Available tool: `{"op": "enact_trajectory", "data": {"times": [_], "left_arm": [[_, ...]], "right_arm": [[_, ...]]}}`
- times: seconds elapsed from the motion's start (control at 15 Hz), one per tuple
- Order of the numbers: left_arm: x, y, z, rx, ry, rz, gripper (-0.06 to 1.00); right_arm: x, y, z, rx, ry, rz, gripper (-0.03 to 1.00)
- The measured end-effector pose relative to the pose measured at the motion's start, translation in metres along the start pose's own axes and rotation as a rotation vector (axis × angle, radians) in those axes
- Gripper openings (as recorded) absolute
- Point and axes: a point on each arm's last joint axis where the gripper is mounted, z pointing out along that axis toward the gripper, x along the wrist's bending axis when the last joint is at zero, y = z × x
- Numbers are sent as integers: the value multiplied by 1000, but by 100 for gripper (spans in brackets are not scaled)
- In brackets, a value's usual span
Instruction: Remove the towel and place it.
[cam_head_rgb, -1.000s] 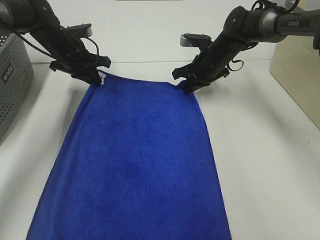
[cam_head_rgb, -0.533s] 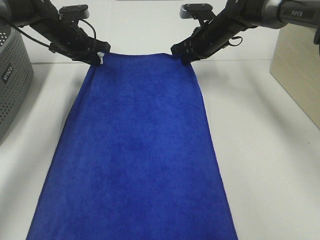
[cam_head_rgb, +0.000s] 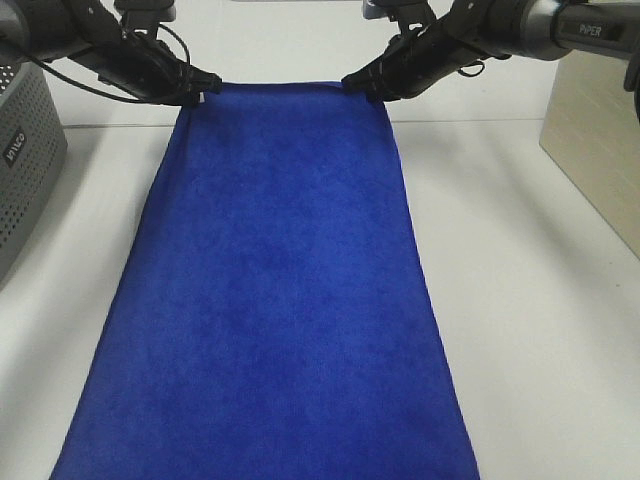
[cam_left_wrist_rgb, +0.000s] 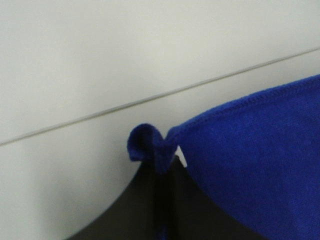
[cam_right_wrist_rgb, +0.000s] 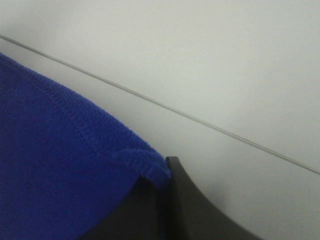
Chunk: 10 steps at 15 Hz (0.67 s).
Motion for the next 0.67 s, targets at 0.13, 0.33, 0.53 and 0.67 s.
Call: {"op": "enact_trajectory", "data": {"times": [0.13,0.33,0.53,0.67], "left_arm": [[1,3,0,-34,13,22,3],[2,6,0,-62,27,48,3],[4,8,0,-81,46,77,3],[4,8,0,-80,51,89,3]], "right_arm": [[-1,0,4,-32,-5,6,2],[-2,-10,16,-29,9,4,2],[-4,-13,22,-52,2,0,2],[-4,-14,23,-58,-1,-11,2]]}}
